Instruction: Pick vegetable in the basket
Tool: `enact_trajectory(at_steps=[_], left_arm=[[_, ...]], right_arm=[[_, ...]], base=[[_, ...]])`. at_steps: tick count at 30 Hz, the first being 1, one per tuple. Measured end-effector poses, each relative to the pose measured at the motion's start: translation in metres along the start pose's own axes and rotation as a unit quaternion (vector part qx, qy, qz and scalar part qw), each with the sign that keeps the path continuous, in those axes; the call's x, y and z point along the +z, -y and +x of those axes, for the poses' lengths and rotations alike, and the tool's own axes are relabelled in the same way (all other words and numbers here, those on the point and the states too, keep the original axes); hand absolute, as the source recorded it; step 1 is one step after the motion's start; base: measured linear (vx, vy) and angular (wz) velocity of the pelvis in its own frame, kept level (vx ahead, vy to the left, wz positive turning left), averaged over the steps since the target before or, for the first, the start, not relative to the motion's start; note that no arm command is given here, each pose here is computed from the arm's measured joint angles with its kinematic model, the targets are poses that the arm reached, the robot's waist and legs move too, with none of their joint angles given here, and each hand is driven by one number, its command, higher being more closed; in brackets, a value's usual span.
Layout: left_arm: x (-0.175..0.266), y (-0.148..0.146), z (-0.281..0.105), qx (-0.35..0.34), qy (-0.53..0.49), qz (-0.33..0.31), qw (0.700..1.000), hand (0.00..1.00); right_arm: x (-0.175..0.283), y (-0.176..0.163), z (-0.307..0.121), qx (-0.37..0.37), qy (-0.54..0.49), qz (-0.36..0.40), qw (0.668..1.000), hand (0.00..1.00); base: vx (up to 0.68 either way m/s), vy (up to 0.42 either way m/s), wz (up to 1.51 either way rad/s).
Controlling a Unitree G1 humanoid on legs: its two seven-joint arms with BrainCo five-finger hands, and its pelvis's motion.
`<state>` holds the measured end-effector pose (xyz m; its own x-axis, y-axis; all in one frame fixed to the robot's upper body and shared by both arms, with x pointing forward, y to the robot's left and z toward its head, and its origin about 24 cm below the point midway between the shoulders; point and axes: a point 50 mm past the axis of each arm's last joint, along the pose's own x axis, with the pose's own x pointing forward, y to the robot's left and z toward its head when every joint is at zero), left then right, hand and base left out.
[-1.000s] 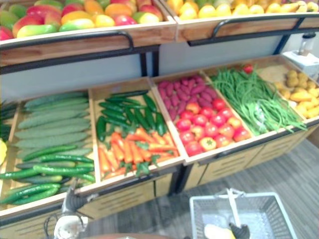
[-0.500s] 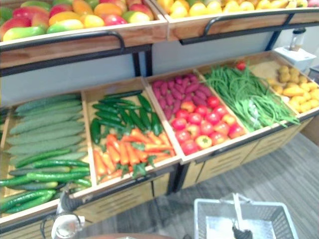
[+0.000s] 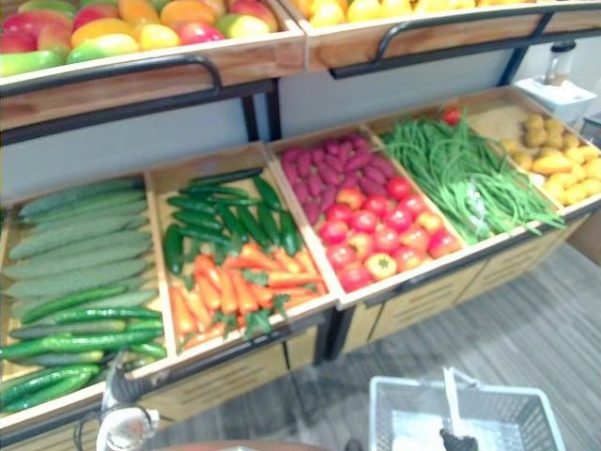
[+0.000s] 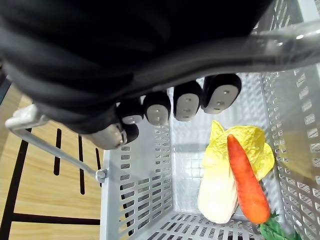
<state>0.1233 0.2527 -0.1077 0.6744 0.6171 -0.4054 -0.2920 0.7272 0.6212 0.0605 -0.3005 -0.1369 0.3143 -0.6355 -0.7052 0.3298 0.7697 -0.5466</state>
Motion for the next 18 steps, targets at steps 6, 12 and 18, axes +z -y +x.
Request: enact_trajectory(at_steps=[6,12,18], left_arm=[[0.011,-0.005,-0.002,0.075,-0.013,-0.052,0.996,0.0],[0.016,-0.013,-0.011,0.081,0.011,-0.053,0.995,0.0],[0.019,-0.017,-0.016,0.069,0.031,-0.053,0.996,0.0]], right_arm=[[-0.002,-0.005,-0.002,-0.006,-0.009,0.031,0.999,1.0],[-0.005,-0.015,-0.007,-0.002,-0.012,0.04,0.999,1.0],[-0.003,-0.02,-0.012,0.001,0.005,0.046,0.999,1.0]], base=[[0.02,-0.006,0.07],[0.02,0.003,0.01],[0.0,0.004,0.02]])
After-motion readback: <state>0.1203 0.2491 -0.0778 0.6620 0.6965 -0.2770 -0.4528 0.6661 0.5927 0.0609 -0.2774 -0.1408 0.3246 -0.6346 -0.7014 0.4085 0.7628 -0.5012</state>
